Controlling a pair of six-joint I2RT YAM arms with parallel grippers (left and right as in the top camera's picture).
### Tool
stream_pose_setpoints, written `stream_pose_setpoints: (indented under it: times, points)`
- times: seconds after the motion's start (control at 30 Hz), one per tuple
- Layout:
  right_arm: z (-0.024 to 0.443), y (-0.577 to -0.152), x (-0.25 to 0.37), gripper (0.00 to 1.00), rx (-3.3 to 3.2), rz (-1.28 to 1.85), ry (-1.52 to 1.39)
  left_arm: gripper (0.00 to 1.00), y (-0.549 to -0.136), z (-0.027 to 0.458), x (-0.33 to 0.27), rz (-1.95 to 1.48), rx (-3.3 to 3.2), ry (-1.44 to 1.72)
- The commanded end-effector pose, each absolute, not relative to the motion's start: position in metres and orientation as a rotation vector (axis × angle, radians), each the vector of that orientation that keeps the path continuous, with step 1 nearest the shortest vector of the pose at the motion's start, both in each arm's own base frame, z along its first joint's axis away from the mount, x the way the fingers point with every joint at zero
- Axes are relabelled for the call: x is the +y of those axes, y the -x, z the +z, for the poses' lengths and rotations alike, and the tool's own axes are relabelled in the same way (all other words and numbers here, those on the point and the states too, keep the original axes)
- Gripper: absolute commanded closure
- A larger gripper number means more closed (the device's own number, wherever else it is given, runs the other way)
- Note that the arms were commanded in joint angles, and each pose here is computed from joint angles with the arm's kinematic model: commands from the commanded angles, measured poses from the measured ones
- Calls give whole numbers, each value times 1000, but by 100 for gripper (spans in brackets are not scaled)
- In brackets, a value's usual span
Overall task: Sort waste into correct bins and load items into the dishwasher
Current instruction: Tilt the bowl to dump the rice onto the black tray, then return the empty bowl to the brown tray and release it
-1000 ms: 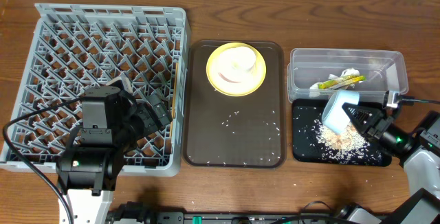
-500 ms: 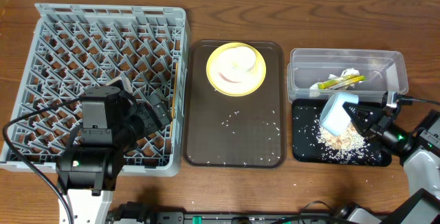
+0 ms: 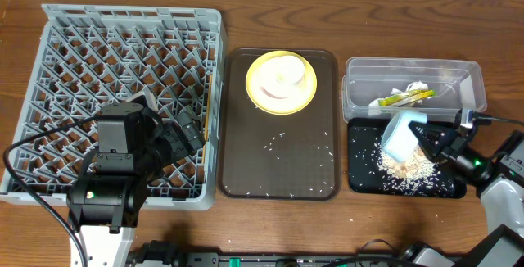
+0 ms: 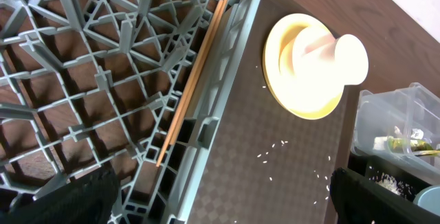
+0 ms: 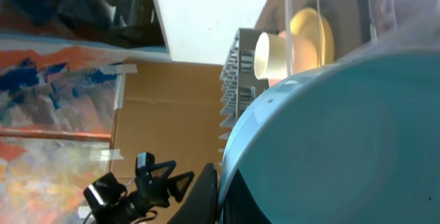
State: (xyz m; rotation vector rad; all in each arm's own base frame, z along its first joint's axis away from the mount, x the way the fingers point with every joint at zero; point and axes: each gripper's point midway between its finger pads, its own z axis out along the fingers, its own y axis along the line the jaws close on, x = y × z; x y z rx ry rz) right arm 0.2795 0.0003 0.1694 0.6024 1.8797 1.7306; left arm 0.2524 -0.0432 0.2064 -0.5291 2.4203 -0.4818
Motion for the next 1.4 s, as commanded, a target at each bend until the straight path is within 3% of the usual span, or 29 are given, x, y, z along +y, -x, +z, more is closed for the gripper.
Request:
stream_pose_setpoints:
  times: [0.0,0.23,0.43,0.53,0.67,0.83,1.07,1.23,1.37]
  points:
    - [184,-279,5,99,1856,1824,-603,1,-254,212,-41,-478,2403,539]
    - [243,-297,28,99,1899,1776,-327,1,-254,212,-41,-478,2403,539]
    - [339,-291,94,98,1810,1723,110,1,-254,212,-41,-478,2403,539]
    - [353,-285,130,98,1775,1798,185,1,-254,212,-41,-479,2403,539]
    - [334,-292,171,98,1814,1859,160,1,-254,212,-41,-478,2403,539]
    - [274,-293,227,98,1995,1744,102,1,-254,212,-41,-478,2403,539]
    - [175,-279,263,98,2294,1116,66,1,-254,212,-41,-478,2403,539]
    - [143,-266,259,98,2337,738,148,1,-254,212,-41,-478,2403,539]
    - [134,-260,267,98,2321,624,186,1,-254,212,-41,-478,2403,539]
